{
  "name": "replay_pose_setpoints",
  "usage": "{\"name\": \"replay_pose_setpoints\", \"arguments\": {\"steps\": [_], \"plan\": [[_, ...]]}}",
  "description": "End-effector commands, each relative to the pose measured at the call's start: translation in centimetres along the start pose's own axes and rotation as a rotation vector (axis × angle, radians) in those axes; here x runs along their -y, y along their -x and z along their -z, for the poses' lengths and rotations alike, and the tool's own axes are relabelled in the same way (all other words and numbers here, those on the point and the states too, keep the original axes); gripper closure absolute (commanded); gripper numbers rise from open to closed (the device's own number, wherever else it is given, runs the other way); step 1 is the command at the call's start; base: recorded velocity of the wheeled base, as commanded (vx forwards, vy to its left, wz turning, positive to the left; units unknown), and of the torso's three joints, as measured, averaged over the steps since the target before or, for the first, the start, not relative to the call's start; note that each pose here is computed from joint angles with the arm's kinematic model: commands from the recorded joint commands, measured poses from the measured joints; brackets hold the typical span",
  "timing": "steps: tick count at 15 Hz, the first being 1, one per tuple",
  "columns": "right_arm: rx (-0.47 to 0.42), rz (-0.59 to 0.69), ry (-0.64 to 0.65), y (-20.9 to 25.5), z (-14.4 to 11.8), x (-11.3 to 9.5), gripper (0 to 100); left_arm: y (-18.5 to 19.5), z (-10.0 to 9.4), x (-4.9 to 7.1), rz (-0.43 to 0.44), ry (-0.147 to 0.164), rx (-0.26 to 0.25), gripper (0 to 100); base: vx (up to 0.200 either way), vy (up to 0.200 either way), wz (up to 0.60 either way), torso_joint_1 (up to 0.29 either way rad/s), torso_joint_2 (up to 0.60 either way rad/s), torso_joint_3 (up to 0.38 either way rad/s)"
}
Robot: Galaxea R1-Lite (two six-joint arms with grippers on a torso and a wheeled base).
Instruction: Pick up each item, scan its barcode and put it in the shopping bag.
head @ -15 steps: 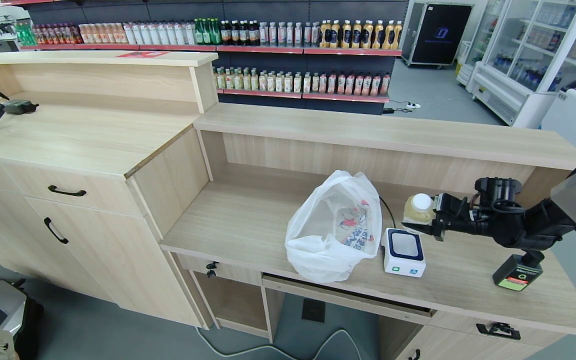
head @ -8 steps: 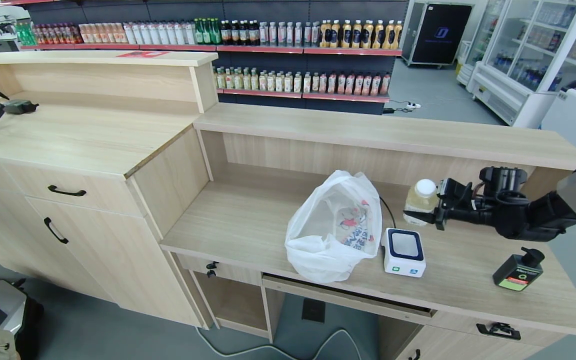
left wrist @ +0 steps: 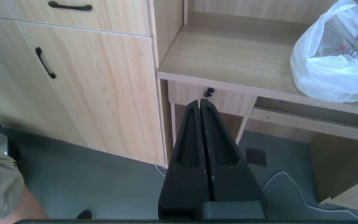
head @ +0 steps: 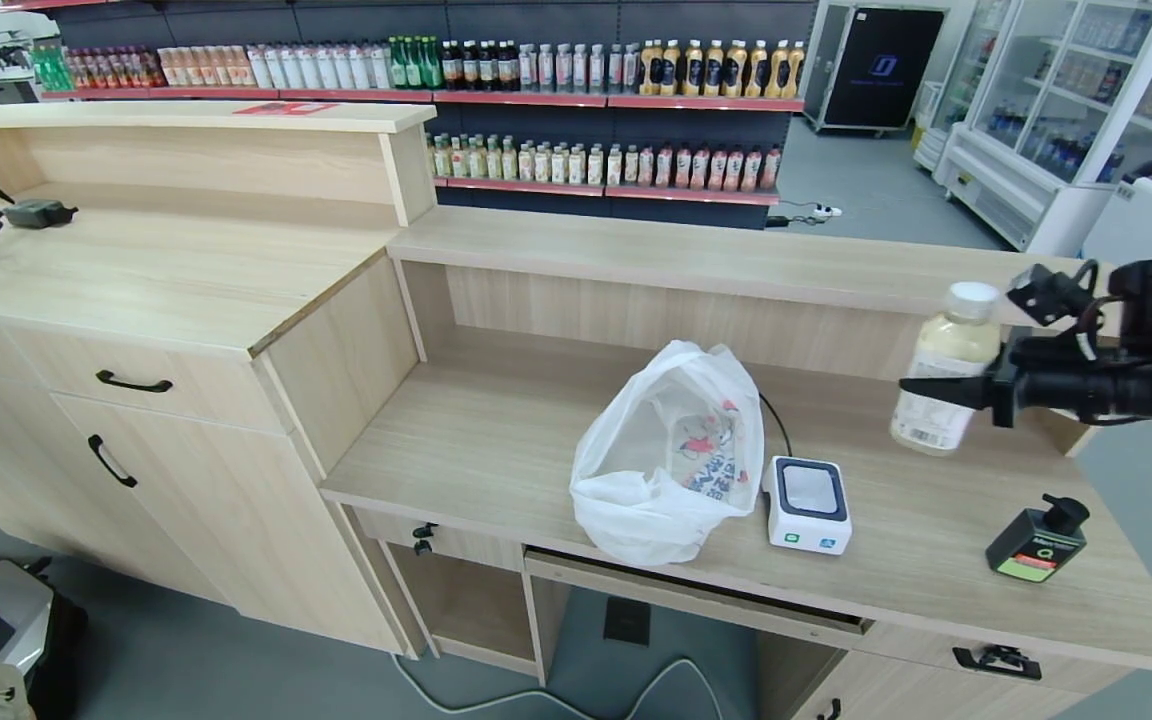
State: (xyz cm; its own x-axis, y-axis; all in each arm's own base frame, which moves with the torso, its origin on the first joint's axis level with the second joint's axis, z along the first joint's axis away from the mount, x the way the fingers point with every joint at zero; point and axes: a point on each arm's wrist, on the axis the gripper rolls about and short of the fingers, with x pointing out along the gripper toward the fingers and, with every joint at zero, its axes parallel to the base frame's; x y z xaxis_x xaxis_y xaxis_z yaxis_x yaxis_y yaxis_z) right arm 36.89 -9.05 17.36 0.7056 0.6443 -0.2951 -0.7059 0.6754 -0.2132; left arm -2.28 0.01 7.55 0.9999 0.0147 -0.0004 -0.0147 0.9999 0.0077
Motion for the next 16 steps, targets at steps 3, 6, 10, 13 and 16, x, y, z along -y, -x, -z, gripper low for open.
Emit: {"name": "replay_pose_setpoints", "arguments": {"steps": [3, 6, 10, 13, 16], "plan": [[-0.061, 0.172, -0.368, 9.7, -4.0, -5.0, 100, 0.0, 0.0, 0.0, -0.001, 0.000, 0.000, 100, 0.000, 0.000, 0.00, 0.000, 0.00, 0.000], [-0.058, 0.252, -0.487, 10.2, -6.0, -6.6, 100, 0.0, 0.0, 0.0, -0.001, 0.000, 0.000, 100, 0.000, 0.000, 0.00, 0.000, 0.00, 0.000], [-0.088, 0.409, -0.471, 9.5, -7.0, -6.7, 100, 0.0, 0.0, 0.0, -0.001, 0.000, 0.000, 100, 0.000, 0.000, 0.00, 0.000, 0.00, 0.000], [0.052, 0.640, -0.392, 6.1, -8.5, -5.9, 100, 0.0, 0.0, 0.0, -0.001, 0.000, 0.000, 100, 0.000, 0.000, 0.00, 0.000, 0.00, 0.000], [-0.006, 0.901, -0.261, 2.5, -7.9, -5.5, 100, 0.0, 0.0, 0.0, -0.001, 0.000, 0.000, 100, 0.000, 0.000, 0.00, 0.000, 0.00, 0.000]]}}
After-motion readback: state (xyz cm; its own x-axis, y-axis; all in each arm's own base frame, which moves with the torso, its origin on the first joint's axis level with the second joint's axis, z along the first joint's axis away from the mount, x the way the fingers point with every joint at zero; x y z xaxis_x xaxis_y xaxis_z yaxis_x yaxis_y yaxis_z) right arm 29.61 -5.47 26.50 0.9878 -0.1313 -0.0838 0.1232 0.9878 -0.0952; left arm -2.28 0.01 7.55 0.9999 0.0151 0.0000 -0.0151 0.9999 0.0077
